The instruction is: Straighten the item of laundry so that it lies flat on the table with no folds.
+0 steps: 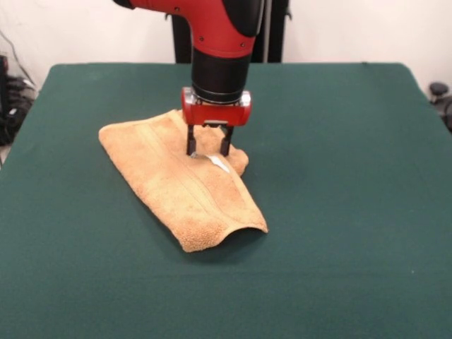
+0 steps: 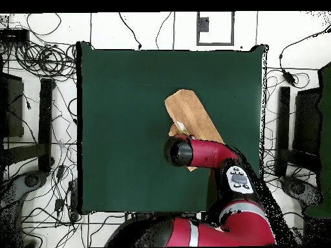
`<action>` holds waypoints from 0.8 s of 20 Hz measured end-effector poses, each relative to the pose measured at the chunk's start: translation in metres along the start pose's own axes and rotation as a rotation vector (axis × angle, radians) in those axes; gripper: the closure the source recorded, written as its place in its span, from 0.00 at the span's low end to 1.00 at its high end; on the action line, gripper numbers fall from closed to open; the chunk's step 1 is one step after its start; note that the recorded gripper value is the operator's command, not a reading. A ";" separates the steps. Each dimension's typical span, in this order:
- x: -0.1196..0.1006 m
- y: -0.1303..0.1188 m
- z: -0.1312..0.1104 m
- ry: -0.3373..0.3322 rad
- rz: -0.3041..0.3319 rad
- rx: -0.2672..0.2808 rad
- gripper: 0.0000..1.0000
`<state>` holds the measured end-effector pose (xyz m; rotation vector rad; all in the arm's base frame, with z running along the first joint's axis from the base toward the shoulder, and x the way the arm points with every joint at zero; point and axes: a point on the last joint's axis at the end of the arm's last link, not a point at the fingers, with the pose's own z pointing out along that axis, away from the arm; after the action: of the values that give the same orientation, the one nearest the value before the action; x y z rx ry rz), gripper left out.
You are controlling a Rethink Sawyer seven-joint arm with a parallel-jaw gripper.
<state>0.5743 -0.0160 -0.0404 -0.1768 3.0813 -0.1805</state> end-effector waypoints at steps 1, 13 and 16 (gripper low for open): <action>0.000 0.000 0.000 0.000 0.000 0.000 1.00; 0.000 0.000 0.000 -0.001 0.000 0.000 1.00; 0.000 0.000 0.000 -0.001 0.000 0.000 1.00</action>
<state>0.5744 -0.0165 -0.0403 -0.1760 3.0807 -0.1810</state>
